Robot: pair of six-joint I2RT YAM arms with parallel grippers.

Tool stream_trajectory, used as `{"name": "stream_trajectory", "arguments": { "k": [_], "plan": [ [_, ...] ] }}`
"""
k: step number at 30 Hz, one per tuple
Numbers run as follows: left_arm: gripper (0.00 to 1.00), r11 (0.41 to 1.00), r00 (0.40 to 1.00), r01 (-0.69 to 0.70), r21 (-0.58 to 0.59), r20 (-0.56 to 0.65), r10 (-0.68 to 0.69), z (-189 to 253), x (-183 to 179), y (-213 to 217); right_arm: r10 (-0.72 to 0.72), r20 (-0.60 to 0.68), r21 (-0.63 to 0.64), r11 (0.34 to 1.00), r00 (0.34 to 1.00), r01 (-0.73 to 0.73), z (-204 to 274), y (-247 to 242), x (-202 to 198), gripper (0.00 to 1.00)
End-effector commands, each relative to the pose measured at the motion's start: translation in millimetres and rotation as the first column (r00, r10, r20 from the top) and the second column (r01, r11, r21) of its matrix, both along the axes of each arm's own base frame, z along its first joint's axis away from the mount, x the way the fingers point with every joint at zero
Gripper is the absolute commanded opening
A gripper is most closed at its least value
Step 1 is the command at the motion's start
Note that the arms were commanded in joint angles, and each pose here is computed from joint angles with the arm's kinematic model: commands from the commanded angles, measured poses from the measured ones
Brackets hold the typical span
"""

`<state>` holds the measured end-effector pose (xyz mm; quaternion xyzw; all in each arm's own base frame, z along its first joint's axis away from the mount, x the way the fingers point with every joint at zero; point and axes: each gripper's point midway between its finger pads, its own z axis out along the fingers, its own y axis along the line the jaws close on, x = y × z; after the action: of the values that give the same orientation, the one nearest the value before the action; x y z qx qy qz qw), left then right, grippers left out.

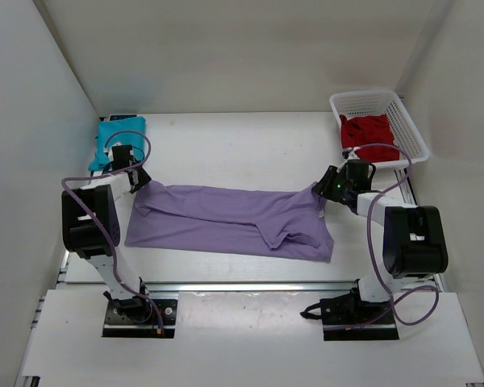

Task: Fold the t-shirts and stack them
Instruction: Fold the other side of the tshirt into a rectangle

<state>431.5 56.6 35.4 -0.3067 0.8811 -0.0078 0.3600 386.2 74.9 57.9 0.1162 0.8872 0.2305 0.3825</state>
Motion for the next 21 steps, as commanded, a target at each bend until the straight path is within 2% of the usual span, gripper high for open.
{"name": "stream_trajectory", "arguments": {
  "k": [1,6,8,10,13,21],
  "plan": [
    [0.46,0.999,0.999,0.034,-0.012,0.042,-0.033,12,7,-4,0.002,0.077,0.001,1.0,0.997,-0.002,17,-2,18,0.25],
    [0.52,0.996,0.995,0.063,-0.057,0.086,-0.058,15,9,-18,-0.018,0.076,0.023,1.0,0.997,0.016,14,-8,20,0.06],
    [0.44,0.994,0.993,0.086,-0.073,0.083,-0.08,10,7,-24,-0.029,0.06,0.025,0.999,0.998,0.028,12,-10,17,0.01],
    [0.2,0.994,0.993,0.078,-0.078,0.091,-0.071,11,9,-22,-0.046,0.085,0.032,0.999,0.995,0.044,21,-13,19,0.01],
    [0.0,0.993,0.994,0.074,-0.092,0.089,-0.066,10,10,-21,-0.067,0.096,0.028,0.998,0.993,0.065,25,-21,20,0.0],
    [0.0,0.992,0.992,0.002,-0.129,0.128,0.015,21,7,2,-0.148,0.078,0.052,0.988,0.986,0.144,28,-48,21,0.0]
  ]
}}
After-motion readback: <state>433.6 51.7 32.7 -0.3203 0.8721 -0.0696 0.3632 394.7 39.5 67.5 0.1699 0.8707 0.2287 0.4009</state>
